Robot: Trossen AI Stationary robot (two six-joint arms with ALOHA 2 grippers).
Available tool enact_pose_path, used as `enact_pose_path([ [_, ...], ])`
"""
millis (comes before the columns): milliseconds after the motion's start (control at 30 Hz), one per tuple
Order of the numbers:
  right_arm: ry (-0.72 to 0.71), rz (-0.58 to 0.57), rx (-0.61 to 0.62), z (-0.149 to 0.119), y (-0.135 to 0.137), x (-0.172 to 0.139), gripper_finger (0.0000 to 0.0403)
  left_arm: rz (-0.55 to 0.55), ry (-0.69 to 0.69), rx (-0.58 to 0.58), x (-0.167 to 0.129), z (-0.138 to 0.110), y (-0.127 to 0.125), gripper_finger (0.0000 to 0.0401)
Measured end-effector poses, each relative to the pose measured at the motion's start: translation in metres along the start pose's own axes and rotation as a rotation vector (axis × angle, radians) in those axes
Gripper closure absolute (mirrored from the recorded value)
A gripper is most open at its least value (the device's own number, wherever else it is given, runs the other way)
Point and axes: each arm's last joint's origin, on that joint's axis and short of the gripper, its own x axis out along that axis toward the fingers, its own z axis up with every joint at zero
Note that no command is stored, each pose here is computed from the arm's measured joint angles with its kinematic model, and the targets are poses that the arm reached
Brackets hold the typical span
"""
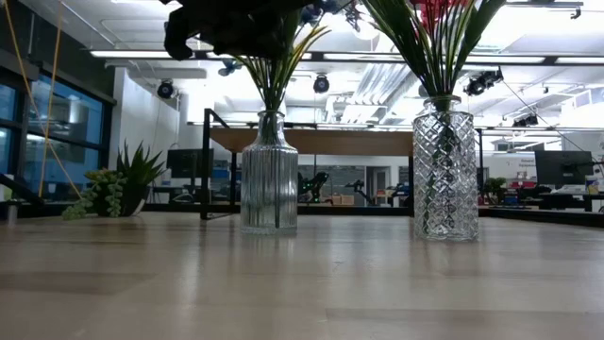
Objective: Pick and place flowers into a vace then onto a shelf
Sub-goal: Put the blue flowers into the left transparent flower vase
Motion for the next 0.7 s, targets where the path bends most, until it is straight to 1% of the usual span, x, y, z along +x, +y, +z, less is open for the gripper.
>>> enact_pose_path([
  [433, 0.005, -0.004, 0.000, -0.0001, 0.0000, -0.0002, 0.0320, -0.009, 0.005, 0.005, -0.0025, -0.0006, -0.0002, 0.0288],
  [700, 0.006, -0.004, 0.000, -0.0001, -0.0001, -0.0002, 0.0320, -0.072, 0.096, 0.027, -0.0027, -0.0039, -0.0007, 0.0288],
])
